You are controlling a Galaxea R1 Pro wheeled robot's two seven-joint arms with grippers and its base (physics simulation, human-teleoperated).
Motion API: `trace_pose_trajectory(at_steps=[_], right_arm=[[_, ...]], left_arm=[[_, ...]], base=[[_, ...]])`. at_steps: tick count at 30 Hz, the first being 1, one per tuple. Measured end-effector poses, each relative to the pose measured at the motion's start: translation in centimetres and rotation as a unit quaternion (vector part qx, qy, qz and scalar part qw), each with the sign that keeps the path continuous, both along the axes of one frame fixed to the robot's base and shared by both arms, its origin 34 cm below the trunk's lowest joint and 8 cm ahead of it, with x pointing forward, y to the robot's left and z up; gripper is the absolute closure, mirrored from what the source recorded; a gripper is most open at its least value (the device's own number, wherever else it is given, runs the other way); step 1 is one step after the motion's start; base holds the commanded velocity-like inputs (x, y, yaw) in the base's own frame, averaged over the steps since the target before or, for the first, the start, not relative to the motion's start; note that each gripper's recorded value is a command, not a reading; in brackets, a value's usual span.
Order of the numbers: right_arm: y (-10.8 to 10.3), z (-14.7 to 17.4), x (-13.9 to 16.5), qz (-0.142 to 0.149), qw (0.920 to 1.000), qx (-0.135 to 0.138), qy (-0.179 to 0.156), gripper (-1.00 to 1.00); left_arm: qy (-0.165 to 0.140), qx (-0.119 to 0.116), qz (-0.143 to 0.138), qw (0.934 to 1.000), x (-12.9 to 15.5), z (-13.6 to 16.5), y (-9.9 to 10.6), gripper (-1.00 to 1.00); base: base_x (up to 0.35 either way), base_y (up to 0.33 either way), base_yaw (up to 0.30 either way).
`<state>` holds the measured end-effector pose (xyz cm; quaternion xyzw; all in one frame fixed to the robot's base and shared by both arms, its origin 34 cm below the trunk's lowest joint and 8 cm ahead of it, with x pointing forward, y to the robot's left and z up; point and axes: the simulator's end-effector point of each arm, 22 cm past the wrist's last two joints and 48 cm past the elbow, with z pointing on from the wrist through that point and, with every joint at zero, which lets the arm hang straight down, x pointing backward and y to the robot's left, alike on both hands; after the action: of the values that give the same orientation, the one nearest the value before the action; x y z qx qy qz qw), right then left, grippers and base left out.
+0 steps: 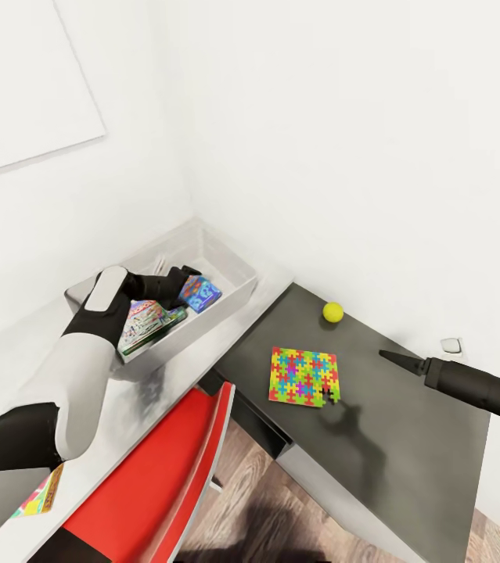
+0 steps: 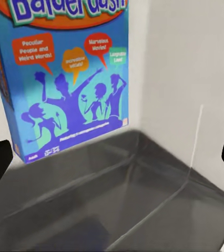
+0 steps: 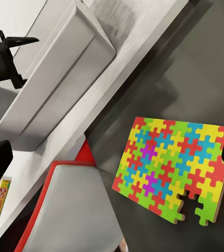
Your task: Put all the toys in the child's room - the three board games (two on the bed and one on the table), the two jigsaw puzzles on the table, and the tennis ball on the table - inside the toy box on the table in the child's room.
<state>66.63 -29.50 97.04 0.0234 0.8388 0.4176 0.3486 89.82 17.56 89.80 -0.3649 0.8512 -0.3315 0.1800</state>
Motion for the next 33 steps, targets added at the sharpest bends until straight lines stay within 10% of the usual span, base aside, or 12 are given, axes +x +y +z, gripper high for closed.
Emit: trace_pose_trajectory(at_steps=[20, 33], right_arm=[[-0.1, 0.0, 0.0, -0.001, 1.0000, 0.000, 0.000, -1.00], [0.5, 0.6, 0.0, 0.011, 0.9998, 0.008, -0.016, -1.00]], left_arm=[[-0.009, -0.001, 0.004, 1.0000, 0.5, 2.9, 1.2, -1.00], [-0.069, 0.008, -0.011, 0.9976, 0.9, 7.2, 1.7, -1.00]], base=[[0.000, 0.000, 0.000], [0.000, 0.000, 0.000]])
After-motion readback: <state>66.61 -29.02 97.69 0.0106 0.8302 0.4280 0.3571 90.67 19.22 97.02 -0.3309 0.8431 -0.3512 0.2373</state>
